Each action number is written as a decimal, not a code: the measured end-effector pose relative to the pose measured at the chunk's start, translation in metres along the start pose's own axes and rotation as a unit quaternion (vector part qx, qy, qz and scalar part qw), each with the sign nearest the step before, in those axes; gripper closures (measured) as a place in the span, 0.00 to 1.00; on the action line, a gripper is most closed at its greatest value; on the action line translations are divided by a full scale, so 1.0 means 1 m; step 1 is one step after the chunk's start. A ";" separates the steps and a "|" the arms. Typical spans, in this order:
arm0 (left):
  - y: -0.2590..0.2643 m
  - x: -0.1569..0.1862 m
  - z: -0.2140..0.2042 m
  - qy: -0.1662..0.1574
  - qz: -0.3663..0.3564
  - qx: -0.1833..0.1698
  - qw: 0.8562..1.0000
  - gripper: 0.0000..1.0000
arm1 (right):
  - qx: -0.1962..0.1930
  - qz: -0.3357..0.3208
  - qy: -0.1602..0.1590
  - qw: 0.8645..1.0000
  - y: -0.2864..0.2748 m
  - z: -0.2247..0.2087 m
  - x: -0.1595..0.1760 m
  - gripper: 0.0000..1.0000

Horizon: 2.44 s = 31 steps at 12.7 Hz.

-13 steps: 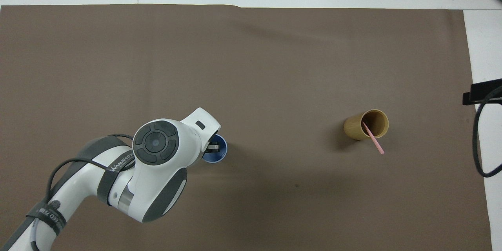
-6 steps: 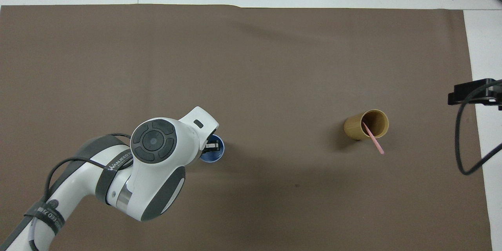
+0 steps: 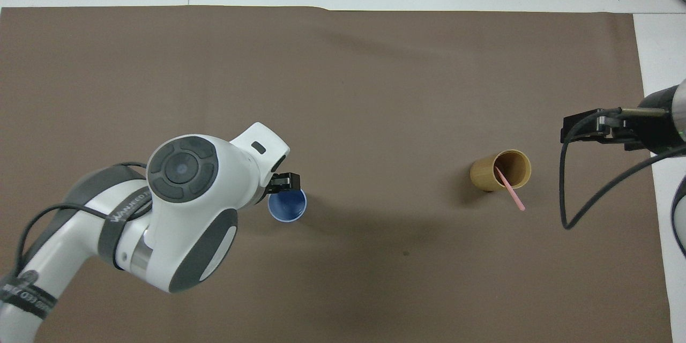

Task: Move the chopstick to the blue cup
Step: 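Slide the blue cup toward the table center with the left gripper, then release the blue cup with the left gripper while the right gripper reaches the tan cup, then grasp the pink stick in the tan cup with the right gripper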

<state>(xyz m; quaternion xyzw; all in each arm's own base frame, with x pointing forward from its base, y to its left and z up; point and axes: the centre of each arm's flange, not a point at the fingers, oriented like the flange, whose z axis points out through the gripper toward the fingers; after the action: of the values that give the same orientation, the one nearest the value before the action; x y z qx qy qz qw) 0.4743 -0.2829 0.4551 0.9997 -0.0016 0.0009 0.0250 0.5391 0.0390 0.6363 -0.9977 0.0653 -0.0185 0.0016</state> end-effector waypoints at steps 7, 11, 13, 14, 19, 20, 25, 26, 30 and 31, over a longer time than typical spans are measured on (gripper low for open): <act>-0.141 0.063 -0.121 -0.002 -0.001 0.001 1.000 0.00 | -0.010 -0.032 -0.005 0.999 -0.034 0.067 -0.002 0.00; -0.207 0.059 -0.162 0.009 -0.002 -0.001 1.000 0.00 | -0.012 -0.034 -0.013 0.999 -0.035 0.101 -0.005 0.00; -0.220 0.055 -0.174 0.010 0.006 -0.001 1.000 0.00 | -0.015 -0.044 -0.024 0.999 -0.044 0.121 -0.012 0.00; -0.221 0.055 -0.176 0.010 0.007 0.000 1.000 0.00 | -0.016 -0.048 -0.030 0.998 -0.047 0.132 -0.015 0.00; -0.246 0.054 -0.185 0.006 0.033 0.023 0.999 0.00 | -0.039 -0.064 -0.035 0.997 -0.048 0.153 -0.027 0.00; -0.248 0.054 -0.190 0.008 0.035 0.024 0.999 0.00 | -0.043 -0.065 -0.038 0.996 -0.045 0.155 -0.033 0.01; -0.267 0.051 -0.196 0.000 0.064 0.026 0.998 0.00 | -0.049 -0.068 -0.053 0.995 -0.035 0.165 -0.066 0.11; -0.272 0.051 -0.196 -0.001 0.062 0.026 0.998 0.00 | -0.049 -0.069 -0.052 0.995 -0.035 0.164 -0.067 0.21; -0.281 0.050 -0.197 -0.002 0.057 0.026 0.998 0.00 | -0.049 -0.072 -0.052 0.995 -0.037 0.164 -0.069 0.56; -0.281 0.050 -0.198 -0.001 0.057 0.026 0.998 0.00 | -0.049 -0.072 -0.052 0.995 -0.037 0.165 -0.069 0.62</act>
<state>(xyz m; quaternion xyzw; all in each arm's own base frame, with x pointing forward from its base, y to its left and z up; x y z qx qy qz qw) 0.5251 0.0070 0.6394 0.9983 -0.0590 0.0017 -0.0014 0.4818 0.0852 0.4694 -0.9983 -0.0059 0.0370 -0.0456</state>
